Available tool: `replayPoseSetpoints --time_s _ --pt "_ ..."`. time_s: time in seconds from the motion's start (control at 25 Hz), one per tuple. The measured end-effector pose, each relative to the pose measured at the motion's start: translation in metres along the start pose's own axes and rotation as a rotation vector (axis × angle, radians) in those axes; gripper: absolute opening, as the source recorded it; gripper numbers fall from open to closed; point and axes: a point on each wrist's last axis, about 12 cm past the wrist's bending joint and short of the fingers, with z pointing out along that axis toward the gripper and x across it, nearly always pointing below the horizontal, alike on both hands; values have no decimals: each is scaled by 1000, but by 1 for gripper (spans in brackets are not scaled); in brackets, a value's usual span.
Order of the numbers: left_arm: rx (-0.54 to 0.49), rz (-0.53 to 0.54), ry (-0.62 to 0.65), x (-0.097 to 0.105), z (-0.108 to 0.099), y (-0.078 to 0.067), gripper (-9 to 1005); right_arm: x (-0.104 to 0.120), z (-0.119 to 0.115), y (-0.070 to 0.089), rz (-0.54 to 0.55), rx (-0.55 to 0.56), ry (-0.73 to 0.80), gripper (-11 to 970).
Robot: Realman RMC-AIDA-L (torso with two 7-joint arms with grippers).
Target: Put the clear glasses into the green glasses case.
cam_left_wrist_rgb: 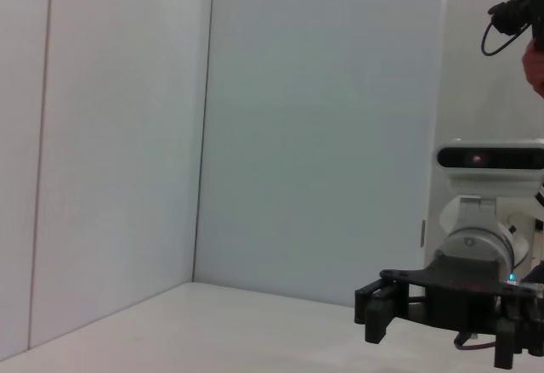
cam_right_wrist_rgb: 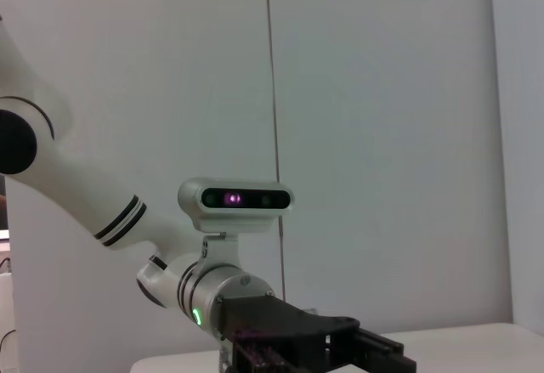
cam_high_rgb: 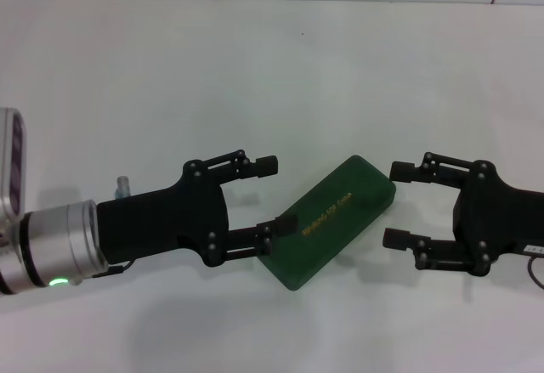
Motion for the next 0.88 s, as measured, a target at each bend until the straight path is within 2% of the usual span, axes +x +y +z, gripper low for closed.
replayPoseSetpoints --time_s 0.64,0.88 --pt "-18 -2 14 3 0 1 765 5 2 1 0 14 7 770" --pt "-31 -12 19 6 -2 -1 765 14 5 10 -45 53 -38 770"
